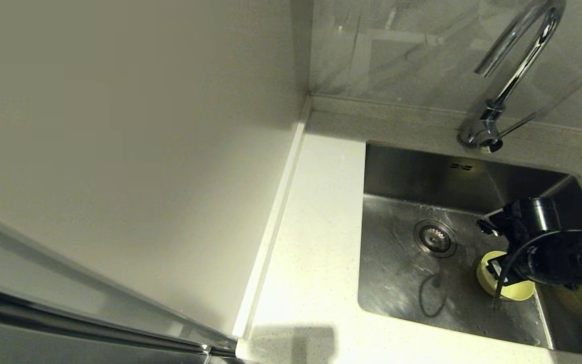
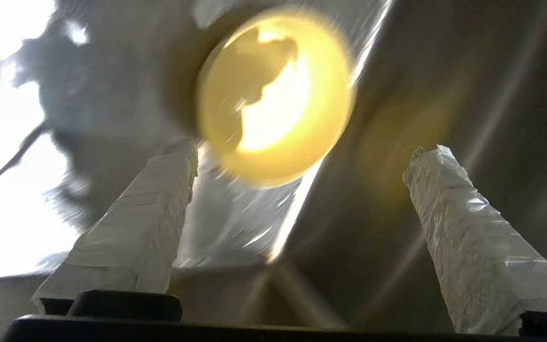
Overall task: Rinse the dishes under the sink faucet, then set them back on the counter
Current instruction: Put a bowl back to the table from the sink
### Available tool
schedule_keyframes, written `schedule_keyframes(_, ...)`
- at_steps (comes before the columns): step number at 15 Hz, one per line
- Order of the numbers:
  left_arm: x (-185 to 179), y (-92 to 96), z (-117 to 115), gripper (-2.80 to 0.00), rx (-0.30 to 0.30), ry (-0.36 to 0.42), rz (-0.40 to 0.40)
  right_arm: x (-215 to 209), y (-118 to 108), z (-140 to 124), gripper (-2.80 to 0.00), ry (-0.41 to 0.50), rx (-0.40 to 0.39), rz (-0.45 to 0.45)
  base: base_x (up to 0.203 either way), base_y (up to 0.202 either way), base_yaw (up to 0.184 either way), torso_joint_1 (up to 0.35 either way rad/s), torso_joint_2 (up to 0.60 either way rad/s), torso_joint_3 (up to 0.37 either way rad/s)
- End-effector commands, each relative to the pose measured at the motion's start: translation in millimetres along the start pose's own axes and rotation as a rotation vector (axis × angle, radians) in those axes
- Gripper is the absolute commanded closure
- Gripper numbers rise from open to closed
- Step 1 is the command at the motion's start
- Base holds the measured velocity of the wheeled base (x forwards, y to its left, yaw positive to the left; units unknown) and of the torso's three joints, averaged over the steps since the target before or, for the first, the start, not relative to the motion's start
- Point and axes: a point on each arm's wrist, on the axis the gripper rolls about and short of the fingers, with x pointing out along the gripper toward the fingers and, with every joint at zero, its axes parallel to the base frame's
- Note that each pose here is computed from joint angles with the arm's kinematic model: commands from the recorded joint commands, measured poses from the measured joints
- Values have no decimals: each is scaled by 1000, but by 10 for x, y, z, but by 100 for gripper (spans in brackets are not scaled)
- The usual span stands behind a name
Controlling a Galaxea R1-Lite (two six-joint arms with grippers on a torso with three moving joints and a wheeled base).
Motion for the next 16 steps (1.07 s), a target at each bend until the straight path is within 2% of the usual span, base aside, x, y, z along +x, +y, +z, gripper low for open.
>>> schedule_keyframes(1, 2, 0, -8, 0, 0, 3, 0, -59, 137, 2, -280, 87, 62, 39, 0, 0, 0, 0, 0, 0)
schedule_keyframes(7, 2, 0, -8, 0, 0, 3, 0, -54, 227, 416, -280, 318, 290, 58, 0, 0, 0, 0, 0, 0)
schedule_keyframes(11, 2, 0, -8, 0, 0, 3, 0, 198, 380, 533, -280, 349, 361, 50, 0, 0, 0, 0, 0, 0)
schedule_keyframes(14, 2, 0, -8, 0, 0, 3, 0, 385, 506, 500, -280, 385, 372, 45, 0, 0, 0, 0, 0, 0)
schedule_keyframes(16, 2, 0, -8, 0, 0, 3, 0, 475, 543, 555, -280, 378, 400, 44, 0, 0, 0, 0, 0, 0)
